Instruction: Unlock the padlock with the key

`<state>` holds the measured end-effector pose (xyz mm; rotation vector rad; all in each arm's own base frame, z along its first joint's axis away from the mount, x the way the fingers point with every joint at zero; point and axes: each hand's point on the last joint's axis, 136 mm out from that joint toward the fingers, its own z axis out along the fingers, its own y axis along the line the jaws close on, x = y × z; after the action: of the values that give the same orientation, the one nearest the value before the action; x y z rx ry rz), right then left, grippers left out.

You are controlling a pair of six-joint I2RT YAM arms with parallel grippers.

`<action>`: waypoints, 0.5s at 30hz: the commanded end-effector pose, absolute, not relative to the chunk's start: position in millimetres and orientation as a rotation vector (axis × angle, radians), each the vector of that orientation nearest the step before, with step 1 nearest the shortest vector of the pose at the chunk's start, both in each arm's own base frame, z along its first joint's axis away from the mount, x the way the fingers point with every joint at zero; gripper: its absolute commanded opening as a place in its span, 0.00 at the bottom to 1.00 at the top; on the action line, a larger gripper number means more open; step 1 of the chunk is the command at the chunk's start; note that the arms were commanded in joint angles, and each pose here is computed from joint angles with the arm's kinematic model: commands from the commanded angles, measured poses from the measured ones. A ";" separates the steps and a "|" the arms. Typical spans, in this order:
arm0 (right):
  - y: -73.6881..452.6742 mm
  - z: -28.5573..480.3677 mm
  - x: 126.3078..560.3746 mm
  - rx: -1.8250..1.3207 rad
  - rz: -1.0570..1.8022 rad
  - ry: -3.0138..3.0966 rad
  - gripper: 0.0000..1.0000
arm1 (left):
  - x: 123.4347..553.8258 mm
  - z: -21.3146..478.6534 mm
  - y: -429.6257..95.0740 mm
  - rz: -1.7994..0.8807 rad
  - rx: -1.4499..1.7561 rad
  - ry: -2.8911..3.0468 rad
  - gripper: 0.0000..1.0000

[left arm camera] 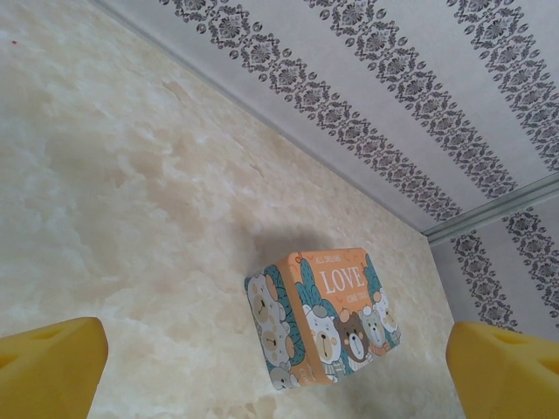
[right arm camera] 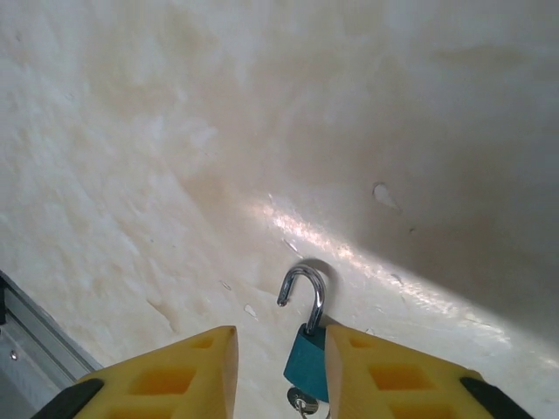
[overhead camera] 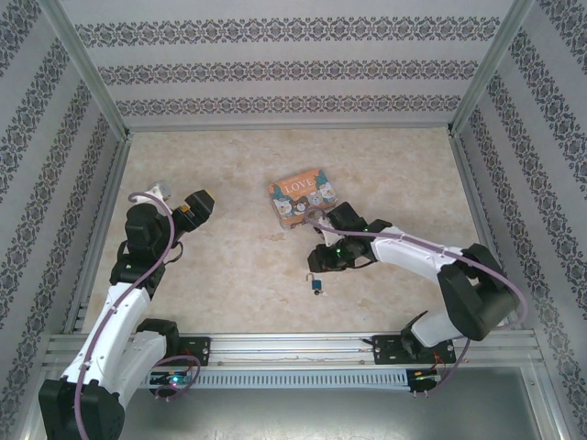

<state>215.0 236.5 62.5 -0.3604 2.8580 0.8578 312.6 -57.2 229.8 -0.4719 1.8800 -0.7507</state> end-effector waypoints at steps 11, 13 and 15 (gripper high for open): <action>179.4 132.6 294.5 -0.106 0.615 2.424 0.52 | 318.9 246.9 -28.2 -0.532 -0.436 1.831 0.99; 169.4 146.2 305.5 -0.083 0.572 2.345 0.55 | 321.5 248.9 -22.6 -0.487 -0.435 1.829 0.99; 156.3 159.9 315.3 -0.057 0.525 2.264 0.58 | 324.5 251.7 -17.5 -0.443 -0.428 1.829 0.99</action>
<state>295.4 176.4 140.4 -0.1032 2.3995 0.6323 320.1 -32.8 234.9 -0.4515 1.8562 -0.5581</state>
